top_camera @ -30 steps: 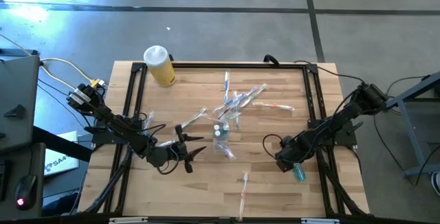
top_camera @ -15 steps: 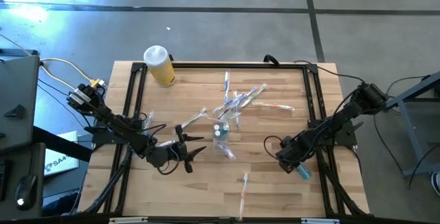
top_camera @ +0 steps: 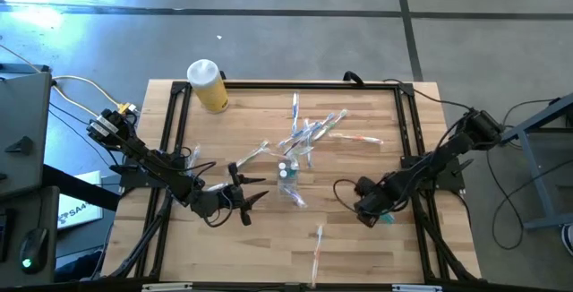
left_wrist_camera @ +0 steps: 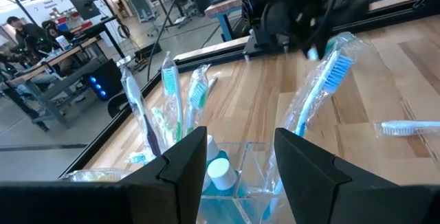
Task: Pick & Place toothbrushing station
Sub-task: Put the blue mouthwash into the transparent organizer
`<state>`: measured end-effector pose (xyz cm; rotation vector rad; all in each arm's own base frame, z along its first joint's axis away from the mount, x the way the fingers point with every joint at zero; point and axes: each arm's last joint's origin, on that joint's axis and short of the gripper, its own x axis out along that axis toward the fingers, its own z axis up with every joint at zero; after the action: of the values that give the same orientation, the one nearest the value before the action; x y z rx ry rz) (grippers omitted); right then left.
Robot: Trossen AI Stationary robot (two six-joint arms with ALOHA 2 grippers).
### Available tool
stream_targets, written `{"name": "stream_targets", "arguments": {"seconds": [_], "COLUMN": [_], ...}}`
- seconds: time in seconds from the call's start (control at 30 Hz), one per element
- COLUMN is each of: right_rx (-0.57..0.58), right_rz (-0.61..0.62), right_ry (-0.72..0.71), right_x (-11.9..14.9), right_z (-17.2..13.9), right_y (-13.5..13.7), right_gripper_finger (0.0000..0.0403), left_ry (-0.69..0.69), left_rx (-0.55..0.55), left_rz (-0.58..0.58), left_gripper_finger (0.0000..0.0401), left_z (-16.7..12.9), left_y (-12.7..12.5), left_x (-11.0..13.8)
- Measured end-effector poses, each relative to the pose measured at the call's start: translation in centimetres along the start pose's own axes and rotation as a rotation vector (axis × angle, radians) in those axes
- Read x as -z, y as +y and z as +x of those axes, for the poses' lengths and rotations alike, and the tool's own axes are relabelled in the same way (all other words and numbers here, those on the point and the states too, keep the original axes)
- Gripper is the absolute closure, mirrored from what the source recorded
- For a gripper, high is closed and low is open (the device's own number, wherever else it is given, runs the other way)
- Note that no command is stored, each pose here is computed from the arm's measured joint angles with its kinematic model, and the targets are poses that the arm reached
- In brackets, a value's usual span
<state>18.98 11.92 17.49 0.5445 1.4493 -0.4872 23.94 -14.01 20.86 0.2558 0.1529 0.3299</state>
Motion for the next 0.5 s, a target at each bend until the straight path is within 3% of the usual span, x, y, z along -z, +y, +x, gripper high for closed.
{"name": "stream_targets", "arguments": {"seconds": [0.13, 0.27, 0.5], "right_rx": [0.007, 0.022, 0.139], "right_rz": [-0.098, -0.214, -0.360], "right_ry": [-0.134, -0.379, -0.804], "right_x": [-0.8, -2.1, -3.5], "right_z": [-3.5, -6.0, -5.5], "right_y": [1.6, 2.8, 3.7], "right_gripper_finger": [0.0318, 0.0318, 0.0318], "left_ry": [0.000, 0.000, 0.002], "left_rx": [0.000, 0.000, 0.001], "left_rz": [-0.001, -0.005, -0.053], "left_gripper_finger": [0.0235, 0.0235, 0.0235], "left_z": [0.0, 0.0, 0.0], "left_y": [0.0, 0.0, 0.0], "left_x": [0.0, 0.0, 0.0]}}
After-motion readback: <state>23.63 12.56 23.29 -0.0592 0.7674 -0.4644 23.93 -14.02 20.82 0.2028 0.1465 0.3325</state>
